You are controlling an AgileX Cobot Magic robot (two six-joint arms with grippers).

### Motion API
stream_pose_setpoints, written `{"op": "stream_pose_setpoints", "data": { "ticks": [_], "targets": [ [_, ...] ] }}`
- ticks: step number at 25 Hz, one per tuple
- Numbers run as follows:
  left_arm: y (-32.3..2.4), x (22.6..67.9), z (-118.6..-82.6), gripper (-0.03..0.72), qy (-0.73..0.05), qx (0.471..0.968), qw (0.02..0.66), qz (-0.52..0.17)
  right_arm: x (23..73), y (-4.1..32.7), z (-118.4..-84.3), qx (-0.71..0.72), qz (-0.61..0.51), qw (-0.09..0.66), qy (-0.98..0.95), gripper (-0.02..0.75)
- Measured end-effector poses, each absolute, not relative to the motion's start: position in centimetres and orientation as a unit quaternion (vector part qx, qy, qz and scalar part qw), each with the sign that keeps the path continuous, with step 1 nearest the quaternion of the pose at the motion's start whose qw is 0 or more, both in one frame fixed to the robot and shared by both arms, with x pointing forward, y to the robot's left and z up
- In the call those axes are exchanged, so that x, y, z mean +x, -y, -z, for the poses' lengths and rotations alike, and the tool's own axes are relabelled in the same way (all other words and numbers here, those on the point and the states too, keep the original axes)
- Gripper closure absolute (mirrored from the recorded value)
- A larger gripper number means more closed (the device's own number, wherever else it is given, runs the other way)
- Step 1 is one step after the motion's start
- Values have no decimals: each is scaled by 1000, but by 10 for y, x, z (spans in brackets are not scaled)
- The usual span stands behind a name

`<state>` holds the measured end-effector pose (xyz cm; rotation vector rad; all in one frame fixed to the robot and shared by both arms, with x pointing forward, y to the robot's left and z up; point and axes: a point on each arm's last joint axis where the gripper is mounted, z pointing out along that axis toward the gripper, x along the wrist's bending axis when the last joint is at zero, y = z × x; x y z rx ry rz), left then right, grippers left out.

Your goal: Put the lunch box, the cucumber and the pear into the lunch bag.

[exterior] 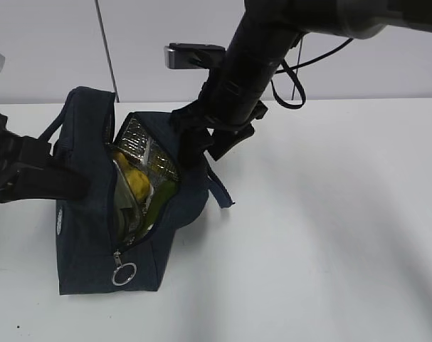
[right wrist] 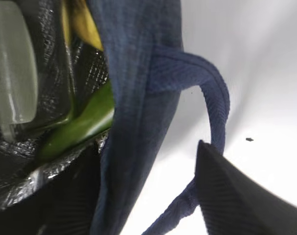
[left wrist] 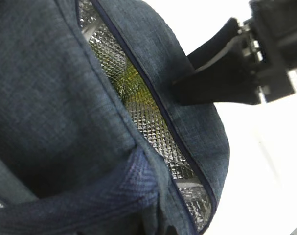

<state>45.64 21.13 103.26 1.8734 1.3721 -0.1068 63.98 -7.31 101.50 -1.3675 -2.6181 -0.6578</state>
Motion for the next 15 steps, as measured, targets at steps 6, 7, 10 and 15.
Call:
{"op": "stream_pose_setpoints", "data": {
  "ticks": [6, 7, 10, 15],
  "targets": [
    [-211, 456, -1033, 703, -542, 740, 397, 42, 641, 72, -1007, -454, 212, 66, 863, 508],
    [-211, 456, -1033, 703, -542, 740, 397, 42, 642, 72, -1006, -454, 212, 66, 863, 559],
    [-211, 457, -1033, 703, -542, 740, 397, 40, 642, 72, -1006, -454, 211, 67, 863, 694],
    [-212, 458, -1033, 703, -546, 734, 402, 36, 642, 72, -1016, -449, 207, 67, 867, 732]
  ]
}}
